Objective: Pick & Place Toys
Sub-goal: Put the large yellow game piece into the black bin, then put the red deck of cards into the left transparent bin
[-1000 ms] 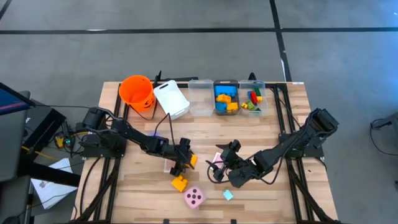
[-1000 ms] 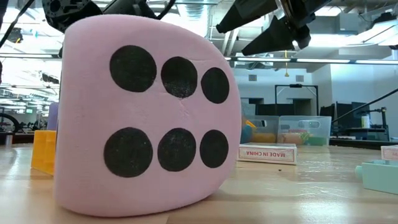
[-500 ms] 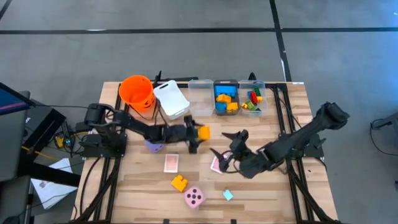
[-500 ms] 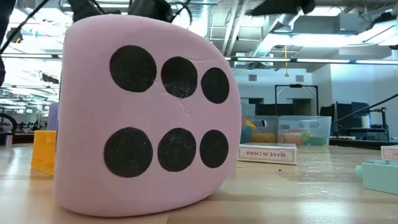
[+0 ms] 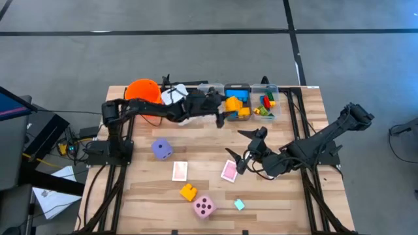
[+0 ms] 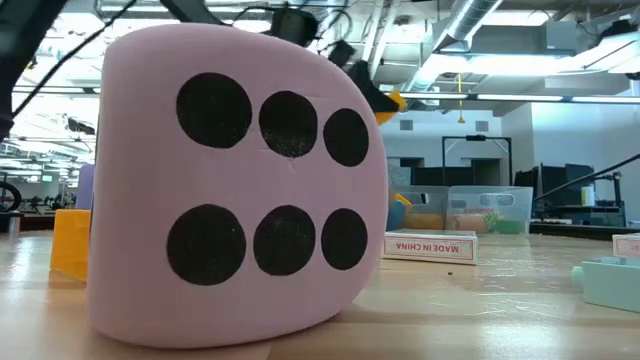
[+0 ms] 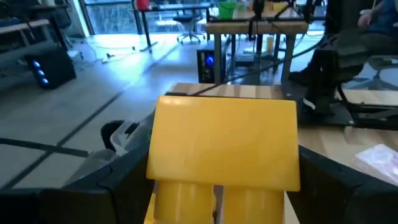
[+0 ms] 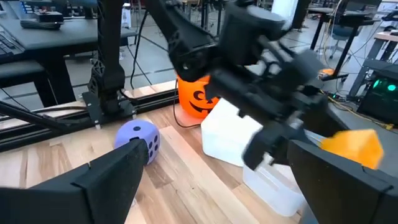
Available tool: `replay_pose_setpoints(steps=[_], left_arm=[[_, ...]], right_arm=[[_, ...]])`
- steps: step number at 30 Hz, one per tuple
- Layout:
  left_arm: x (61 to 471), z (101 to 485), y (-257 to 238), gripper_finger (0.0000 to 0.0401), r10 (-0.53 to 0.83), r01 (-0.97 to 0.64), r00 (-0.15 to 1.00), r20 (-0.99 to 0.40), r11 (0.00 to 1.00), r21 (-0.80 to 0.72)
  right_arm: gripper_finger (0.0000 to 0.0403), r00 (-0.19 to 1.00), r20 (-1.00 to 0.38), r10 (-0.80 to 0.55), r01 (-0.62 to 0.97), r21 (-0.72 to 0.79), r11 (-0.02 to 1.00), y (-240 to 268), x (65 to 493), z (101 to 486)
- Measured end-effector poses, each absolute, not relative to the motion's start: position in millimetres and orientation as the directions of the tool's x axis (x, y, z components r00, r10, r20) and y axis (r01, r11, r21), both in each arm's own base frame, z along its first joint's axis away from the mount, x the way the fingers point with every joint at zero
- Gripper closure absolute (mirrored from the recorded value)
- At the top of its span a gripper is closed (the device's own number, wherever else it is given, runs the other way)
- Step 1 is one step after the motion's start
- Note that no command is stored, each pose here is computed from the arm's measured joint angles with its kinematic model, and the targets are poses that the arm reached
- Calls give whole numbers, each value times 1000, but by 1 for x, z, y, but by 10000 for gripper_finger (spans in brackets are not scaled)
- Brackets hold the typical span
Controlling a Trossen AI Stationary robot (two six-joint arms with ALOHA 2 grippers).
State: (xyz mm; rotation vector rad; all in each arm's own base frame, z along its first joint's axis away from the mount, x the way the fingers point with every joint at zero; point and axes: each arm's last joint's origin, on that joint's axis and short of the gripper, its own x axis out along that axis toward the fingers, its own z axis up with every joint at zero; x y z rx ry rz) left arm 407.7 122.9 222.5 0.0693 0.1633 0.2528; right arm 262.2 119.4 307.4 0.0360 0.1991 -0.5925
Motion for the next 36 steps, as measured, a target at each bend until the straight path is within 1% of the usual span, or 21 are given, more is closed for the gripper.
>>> replay_pose_setpoints(steps=[4,6,9,12,16,21,25,27,29,30,33,36], left_arm=[[435,221,131,108,256,-244,955,-152,965,91],[443,219,135,103,259,-248,955,-145,964,91],[452,216,139,88,316,-303,939,-136,947,108],[454,212,143,69,353,-335,925,-142,932,140],[453,208,145,53,361,-339,915,-183,930,141],[453,208,144,50,366,-343,910,-194,928,143],[446,215,135,54,346,-316,892,-289,937,148],[437,228,128,55,301,-268,883,-359,953,140],[425,245,118,55,218,-180,875,-432,975,128],[415,252,112,55,162,-125,855,-494,986,106],[388,278,87,55,-53,60,807,-588,998,-9],[356,301,49,55,-260,236,761,-594,964,-120]], right_arm=[[19,803,-206,-559,563,-42,825,119,266,302],[19,807,-199,-556,563,-26,826,119,266,304],[19,809,-199,-553,561,-24,828,120,266,304],[19,813,-199,-547,554,-23,832,122,265,304],[19,815,-198,-545,552,-23,834,123,265,304],[19,814,-199,-545,552,-24,833,123,265,304],[19,816,-204,-541,546,-35,837,124,264,303],[19,824,-212,-526,531,-40,847,126,263,302],[19,835,-226,-502,507,-42,861,128,262,301],[19,840,-235,-489,494,-43,868,128,262,301],[19,845,-254,-471,480,-29,877,127,263,299],[19,853,-284,-437,466,38,884,123,267,297]])
